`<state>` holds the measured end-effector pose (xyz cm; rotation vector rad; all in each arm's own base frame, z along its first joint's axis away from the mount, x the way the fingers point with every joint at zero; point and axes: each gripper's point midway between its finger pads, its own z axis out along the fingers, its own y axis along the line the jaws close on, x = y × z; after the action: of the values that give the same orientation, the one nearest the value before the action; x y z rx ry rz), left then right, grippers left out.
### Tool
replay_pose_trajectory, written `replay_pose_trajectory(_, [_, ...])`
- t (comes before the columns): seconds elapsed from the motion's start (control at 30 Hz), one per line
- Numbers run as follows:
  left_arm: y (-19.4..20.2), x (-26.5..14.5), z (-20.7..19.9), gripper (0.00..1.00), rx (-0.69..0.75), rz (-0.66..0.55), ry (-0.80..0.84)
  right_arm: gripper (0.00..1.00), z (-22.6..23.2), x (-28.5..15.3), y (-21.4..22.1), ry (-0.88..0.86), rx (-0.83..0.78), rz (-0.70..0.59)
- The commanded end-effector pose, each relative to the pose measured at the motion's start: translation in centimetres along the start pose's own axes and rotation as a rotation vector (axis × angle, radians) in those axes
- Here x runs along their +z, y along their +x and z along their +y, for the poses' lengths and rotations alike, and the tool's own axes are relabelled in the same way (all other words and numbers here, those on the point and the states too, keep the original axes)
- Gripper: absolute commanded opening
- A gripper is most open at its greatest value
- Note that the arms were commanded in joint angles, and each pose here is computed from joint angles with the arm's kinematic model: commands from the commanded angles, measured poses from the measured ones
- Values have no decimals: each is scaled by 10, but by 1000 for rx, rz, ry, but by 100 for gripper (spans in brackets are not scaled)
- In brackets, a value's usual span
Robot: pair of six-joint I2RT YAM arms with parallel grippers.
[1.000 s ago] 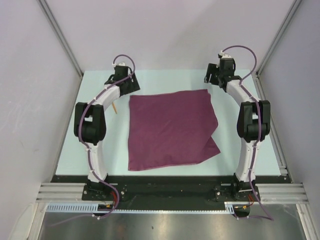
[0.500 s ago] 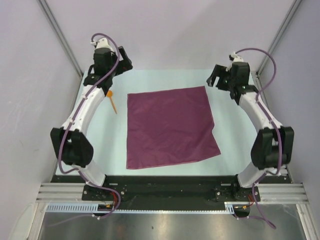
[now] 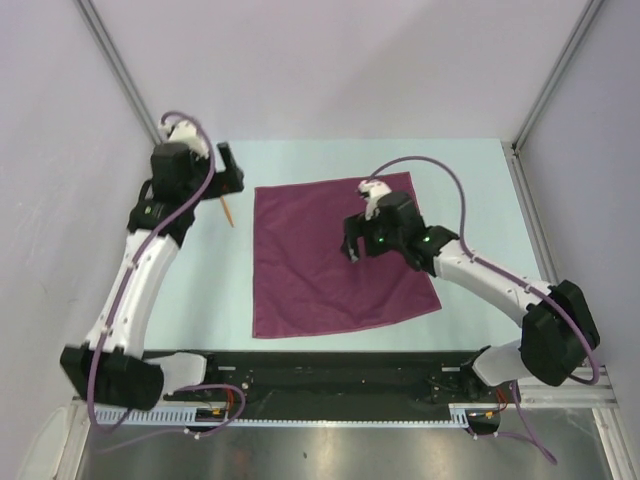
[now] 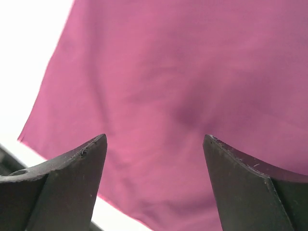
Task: Fold the napkin, place the utensils inside, and roll it up
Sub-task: Fold the napkin
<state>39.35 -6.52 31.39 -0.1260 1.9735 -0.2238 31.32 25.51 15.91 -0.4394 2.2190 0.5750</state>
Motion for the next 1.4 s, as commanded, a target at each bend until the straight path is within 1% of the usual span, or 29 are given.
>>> replay_pose_trajectory(0.0, [34,-28,42,100,-26,-14,-66,85,87,3,7,-208,-177,-27])
replay_pose_trajectory(0.03, [50,-26,51,100,-27,2,-91,83,102,8,16,-237,-199,-5])
replay_pose_trajectory(0.07, [51,-31,58,100,-16,-14,-117,82,114,17,20,-248,-215,8])
replay_pose_trajectory(0.1, [55,-32,63,100,-9,-10,-138,79,137,20,34,-292,-249,31])
replay_pose_trajectory(0.13, [63,-32,73,100,-3,-4,-182,78,149,23,39,-309,-267,39])
replay_pose_trajectory(0.17, [63,-33,76,100,-2,-11,-195,77,163,25,37,-328,-281,34])
replay_pose_trajectory(0.2, [65,-33,77,100,-3,-11,-198,72,174,38,54,-337,-307,79])
replay_pose_trajectory(0.23, [67,-33,79,100,-2,-12,-201,70,193,37,66,-365,-345,95])
replay_pose_trajectory(0.27, [66,-35,83,100,-5,-12,-222,70,205,41,66,-362,-371,87])
replay_pose_trajectory(0.3, [64,-38,88,100,-3,-18,-252,70,210,51,80,-354,-395,113])
replay_pose_trajectory(0.33, [61,-41,92,100,-2,-32,-281,70,224,51,93,-367,-426,126])
replay_pose_trajectory(0.37, [58,-47,104,100,-1,-52,-343,70,233,52,95,-372,-440,117])
replay_pose_trajectory(0.4, [53,-54,106,100,-2,-80,-359,68,237,56,93,-353,-456,97])
replay_pose_trajectory(0.43, [53,-56,109,100,-6,-95,-372,67,246,60,104,-360,-473,106])
replay_pose_trajectory(0.5, [49,-64,112,100,-10,-129,-386,64,257,62,103,-367,-486,92])
replay_pose_trajectory(0.57, [49,-64,110,100,-17,-134,-376,63,270,64,117,-396,-510,112])
replay_pose_trajectory(0.6, [49,-63,110,100,-18,-131,-372,61,276,65,117,-412,-522,107])
replay_pose_trajectory(0.67, [50,-61,109,100,-19,-119,-368,60,285,68,135,-428,-552,136])
replay_pose_trajectory(0.87, [54,-58,106,100,-20,-100,-347,56,294,76,156,-429,-596,163])
replay_pose_trajectory(1.1, [55,-56,104,100,-23,-94,-334,56,291,83,164,-419,-593,170])
replay_pose_trajectory(1.37, [57,-54,102,100,-27,-88,-324,55,289,92,167,-385,-591,133])
